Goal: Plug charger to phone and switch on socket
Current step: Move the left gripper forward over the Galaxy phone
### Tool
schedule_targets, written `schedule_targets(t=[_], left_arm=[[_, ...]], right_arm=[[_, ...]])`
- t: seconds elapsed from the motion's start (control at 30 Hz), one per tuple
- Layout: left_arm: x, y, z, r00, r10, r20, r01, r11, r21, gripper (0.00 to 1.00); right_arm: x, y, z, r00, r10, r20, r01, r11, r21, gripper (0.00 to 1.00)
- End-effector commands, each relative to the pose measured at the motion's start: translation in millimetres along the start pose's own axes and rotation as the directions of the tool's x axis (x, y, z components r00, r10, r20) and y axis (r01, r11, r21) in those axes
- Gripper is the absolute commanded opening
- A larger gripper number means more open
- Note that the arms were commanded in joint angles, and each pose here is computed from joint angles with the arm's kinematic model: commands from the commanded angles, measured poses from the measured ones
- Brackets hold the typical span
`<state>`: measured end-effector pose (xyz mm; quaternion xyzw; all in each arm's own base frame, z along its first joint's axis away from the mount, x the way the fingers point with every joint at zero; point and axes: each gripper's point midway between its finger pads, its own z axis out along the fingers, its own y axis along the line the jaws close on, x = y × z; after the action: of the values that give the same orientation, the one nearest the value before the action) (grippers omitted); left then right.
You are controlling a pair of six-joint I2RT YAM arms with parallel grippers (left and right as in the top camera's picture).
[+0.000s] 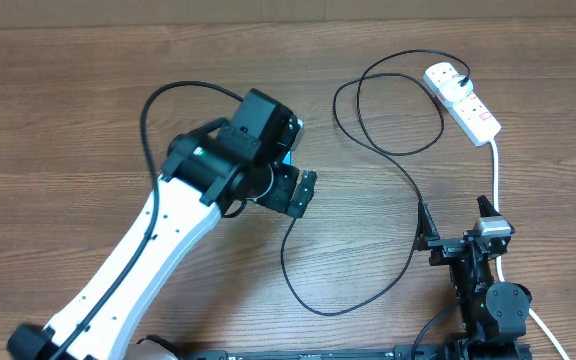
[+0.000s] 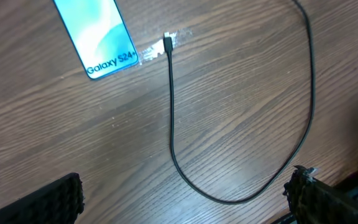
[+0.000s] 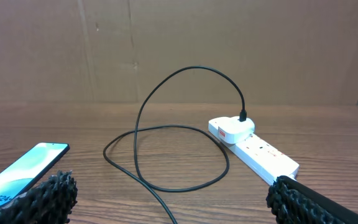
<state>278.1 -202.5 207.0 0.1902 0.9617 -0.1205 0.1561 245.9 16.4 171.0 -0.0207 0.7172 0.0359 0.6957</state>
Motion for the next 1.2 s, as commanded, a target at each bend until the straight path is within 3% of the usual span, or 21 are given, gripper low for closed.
schedule_targets(t=[0.0, 0.4, 0.7, 0.97, 1.17], left_arm=[[-3, -6, 12, 0.999, -0.007, -0.039, 0.008, 1.0, 0.021, 1.0], [0, -2, 49, 0.991, -0.02, -0.131, 0.021, 1.0, 0.0, 1.0], [0, -1, 51, 0.974, -0.185, -0.131, 0.184, 0.983, -0.024, 1.0], [-3, -2, 52, 0.974, -0.19, -0.123, 0.189, 0.982, -0.021, 1.0], [12, 4, 50, 0.962, -0.2, -0.188, 0.19, 0.979, -0.068, 1.0]], right_arm=[[1, 0, 0, 1.0, -0.002, 0.006, 0.002, 1.0, 0.0, 1.0], [1, 0, 0, 1.0, -0.002, 0.006, 0.002, 1.0, 0.0, 1.0], [1, 0, 0, 1.0, -0.002, 0.006, 0.002, 1.0, 0.0, 1.0], [1, 0, 0, 1.0, -0.002, 0.006, 0.002, 1.0, 0.0, 1.0], [1, 0, 0, 1.0, -0.002, 0.006, 0.002, 1.0, 0.0, 1.0]])
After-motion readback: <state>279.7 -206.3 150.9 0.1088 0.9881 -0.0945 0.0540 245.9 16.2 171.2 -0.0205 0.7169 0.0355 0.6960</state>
